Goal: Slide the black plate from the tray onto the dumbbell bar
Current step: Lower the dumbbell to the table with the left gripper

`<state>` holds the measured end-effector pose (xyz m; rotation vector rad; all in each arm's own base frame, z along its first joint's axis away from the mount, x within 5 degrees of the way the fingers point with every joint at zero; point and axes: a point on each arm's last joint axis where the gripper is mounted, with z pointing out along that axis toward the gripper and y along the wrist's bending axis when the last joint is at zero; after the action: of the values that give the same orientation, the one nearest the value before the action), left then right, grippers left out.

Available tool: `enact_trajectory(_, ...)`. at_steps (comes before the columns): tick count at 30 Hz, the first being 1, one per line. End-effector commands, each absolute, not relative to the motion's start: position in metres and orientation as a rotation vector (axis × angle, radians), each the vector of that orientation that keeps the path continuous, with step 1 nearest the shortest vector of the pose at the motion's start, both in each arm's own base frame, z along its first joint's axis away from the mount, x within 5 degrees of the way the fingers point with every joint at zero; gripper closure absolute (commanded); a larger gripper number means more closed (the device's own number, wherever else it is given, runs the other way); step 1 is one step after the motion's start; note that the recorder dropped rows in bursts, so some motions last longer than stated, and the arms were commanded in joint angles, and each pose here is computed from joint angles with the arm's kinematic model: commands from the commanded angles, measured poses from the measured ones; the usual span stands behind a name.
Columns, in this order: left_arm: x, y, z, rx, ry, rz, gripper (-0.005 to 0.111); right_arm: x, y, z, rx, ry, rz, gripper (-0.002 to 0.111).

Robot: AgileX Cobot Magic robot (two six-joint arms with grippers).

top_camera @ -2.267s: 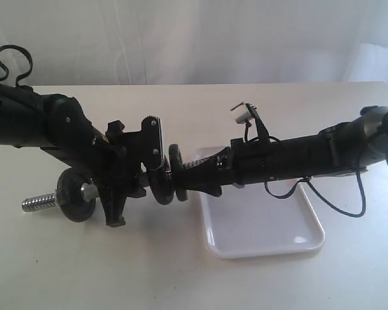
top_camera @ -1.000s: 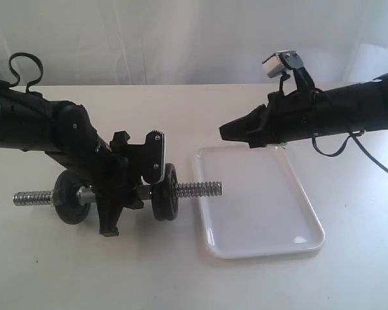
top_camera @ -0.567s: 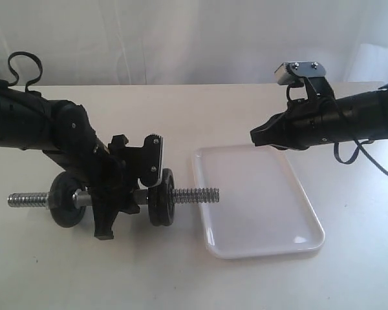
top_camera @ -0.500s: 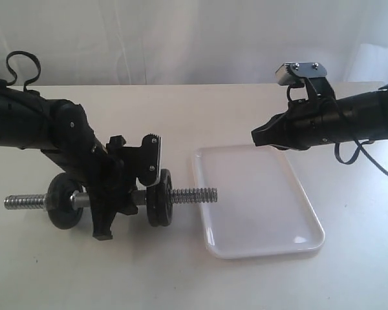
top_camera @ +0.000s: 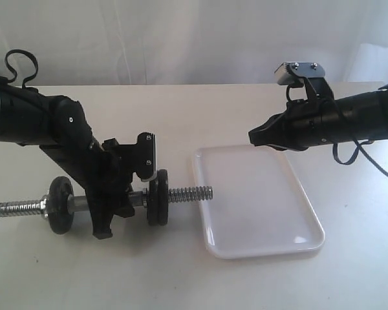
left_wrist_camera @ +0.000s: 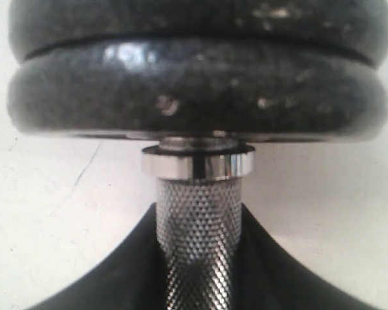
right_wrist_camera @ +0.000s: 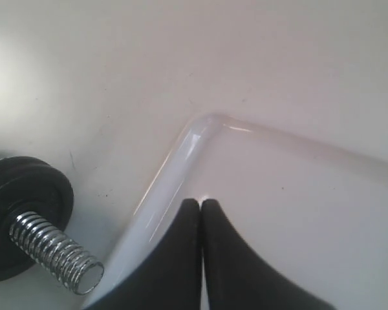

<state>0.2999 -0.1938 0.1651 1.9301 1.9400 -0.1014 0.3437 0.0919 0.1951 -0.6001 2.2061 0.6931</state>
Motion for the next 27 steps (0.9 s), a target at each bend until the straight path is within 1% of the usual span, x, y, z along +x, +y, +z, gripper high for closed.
enact_trajectory(1,0.2995,-0.1953,0.1678,1.898,1.971,-0.141,0.107,0.3414,0.0905,0.1969,-0.599,2.204,0.697,0.108)
enact_trajectory(18,0.3008,-0.1954,0.1681,1.897,1.955,-0.125,0.107,0.3414,0.0905,0.1969,-0.599,2.204,0.697,0.108)
enact_trajectory(19,0.3012,-0.1955,0.1683,1.894,1.952,-0.122,0.105,0.3414,0.0905,0.1969,-0.599,2.204,0.697,0.108)
enact_trajectory(20,0.3012,-0.1955,0.1683,1.894,1.952,-0.122,0.103,0.3414,0.0905,0.1969,-0.599,2.204,0.697,0.108)
enact_trajectory(21,0.3012,-0.1955,0.1683,1.894,1.952,-0.122,0.097,0.3414,0.0905,0.1969,-0.599,2.204,0.697,0.108)
enact_trajectory(23,0.3012,-0.1955,0.1683,1.894,1.952,-0.122,0.083,0.3414,0.0905,0.1969,-0.599,2.204,0.697,0.108)
enact_trajectory(24,0.3012,-0.1955,0.1683,1.894,1.952,-0.122,0.070,0.3414,0.0905,0.1969,-0.599,2.204,0.697,0.108)
enact_trajectory(25,0.3012,-0.1955,0.1683,1.894,1.952,-0.122,0.061,0.3414,0.0905,0.1969,-0.599,2.204,0.697,0.108)
enact_trajectory(27,0.3012,-0.1955,0.1683,1.894,1.952,-0.122,0.036,0.3414,0.0905,0.1969,-0.599,2.204,0.697,0.108)
